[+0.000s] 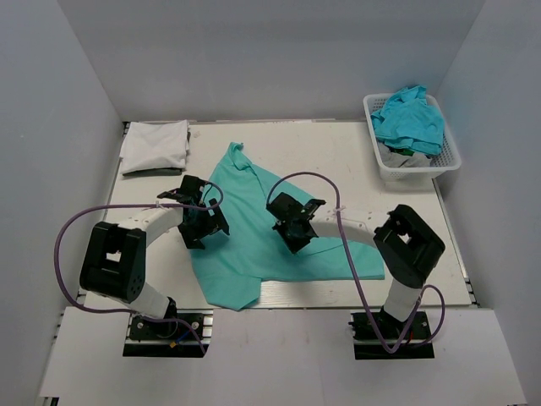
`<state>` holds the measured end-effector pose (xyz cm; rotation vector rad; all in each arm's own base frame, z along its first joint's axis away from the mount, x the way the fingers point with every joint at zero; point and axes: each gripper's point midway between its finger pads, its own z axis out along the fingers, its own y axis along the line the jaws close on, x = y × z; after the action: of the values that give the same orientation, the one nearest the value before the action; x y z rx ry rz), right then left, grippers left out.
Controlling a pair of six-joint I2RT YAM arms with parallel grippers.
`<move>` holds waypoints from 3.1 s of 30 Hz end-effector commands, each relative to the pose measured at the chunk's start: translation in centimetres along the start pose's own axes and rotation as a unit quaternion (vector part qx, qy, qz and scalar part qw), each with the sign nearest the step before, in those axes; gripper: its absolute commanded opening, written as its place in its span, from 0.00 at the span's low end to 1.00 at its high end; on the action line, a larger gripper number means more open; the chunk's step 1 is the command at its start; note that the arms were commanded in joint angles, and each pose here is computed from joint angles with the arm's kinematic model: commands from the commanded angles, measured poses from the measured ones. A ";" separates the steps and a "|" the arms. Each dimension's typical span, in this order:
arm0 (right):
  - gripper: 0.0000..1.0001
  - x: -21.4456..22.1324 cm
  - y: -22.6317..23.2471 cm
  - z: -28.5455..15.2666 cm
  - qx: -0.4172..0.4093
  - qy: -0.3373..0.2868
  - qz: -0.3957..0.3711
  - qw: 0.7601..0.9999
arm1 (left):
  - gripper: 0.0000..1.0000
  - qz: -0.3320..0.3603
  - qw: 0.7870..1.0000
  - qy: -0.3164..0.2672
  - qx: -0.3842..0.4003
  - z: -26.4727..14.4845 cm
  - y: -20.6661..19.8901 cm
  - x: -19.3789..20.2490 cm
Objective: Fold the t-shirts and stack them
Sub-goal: Flatten out the tshirt
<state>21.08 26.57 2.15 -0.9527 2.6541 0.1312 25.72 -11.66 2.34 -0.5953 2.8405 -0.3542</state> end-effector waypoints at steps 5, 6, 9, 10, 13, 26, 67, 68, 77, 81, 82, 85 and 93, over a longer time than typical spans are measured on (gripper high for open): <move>0.00 -3.8 -2.1 -2.4 0.038 -0.071 0.040 0.996 | 1.00 -0.002 0.999 0.011 -0.041 1.4 2.0 1.1; 0.00 -4.5 -2.9 -2.9 0.053 -0.080 0.046 0.994 | 1.00 -0.003 0.999 0.018 -0.047 1.5 2.3 1.4; 0.00 -5.6 -5.8 -3.7 0.085 -0.078 0.080 0.990 | 1.00 -0.004 0.998 0.020 -0.054 1.5 2.6 1.5; 0.00 -6.1 -6.7 -3.8 0.102 -0.081 0.088 0.988 | 1.00 -0.003 0.998 0.017 -0.057 1.5 2.7 1.4; 0.00 -6.8 -10.2 -4.5 0.132 -0.081 0.129 0.980 | 1.00 -0.004 0.998 0.024 -0.064 1.7 2.9 1.5; 0.00 -8.7 -27.5 -4.4 0.275 -0.058 0.276 0.919 | 1.00 0.000 0.987 0.091 -0.136 2.5 5.1 3.1; 0.90 -9.5 -23.6 -4.0 0.090 -0.121 0.314 0.937 | 1.00 0.126 0.980 -0.088 0.129 1.3 -18.4 -18.5; 0.90 -8.7 -23.1 -3.6 0.084 -0.113 0.317 0.938 | 1.00 0.133 0.977 -0.097 0.134 0.8 -19.5 -19.8; 0.90 -4.8 -21.6 0.2 0.041 -0.069 0.341 0.937 | 1.00 0.119 0.985 -0.099 0.079 8.6 -18.6 -21.7; 0.90 -2.7 -23.4 1.8 0.068 -0.036 0.356 0.931 | 1.00 0.034 0.990 -0.137 0.000 9.6 -14.9 -25.3; 0.90 -2.1 -23.7 1.9 0.072 -0.021 0.363 0.929 | 1.00 0.020 0.989 -0.143 -0.009 9.4 -14.9 -25.8; 0.90 -1.2 -24.7 2.2 0.084 -0.008 0.376 0.923 | 1.00 -0.038 0.987 -0.154 -0.027 9.9 -12.7 -27.5; 0.90 -6.7 -25.9 3.0 0.031 -0.055 0.341 0.938 | 1.00 -0.025 0.979 -0.182 0.093 10.8 -16.6 -30.6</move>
<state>41.12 9.35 2.21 0.1172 2.7546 0.1485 61.06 -15.17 4.29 -0.6328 2.4161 -0.4082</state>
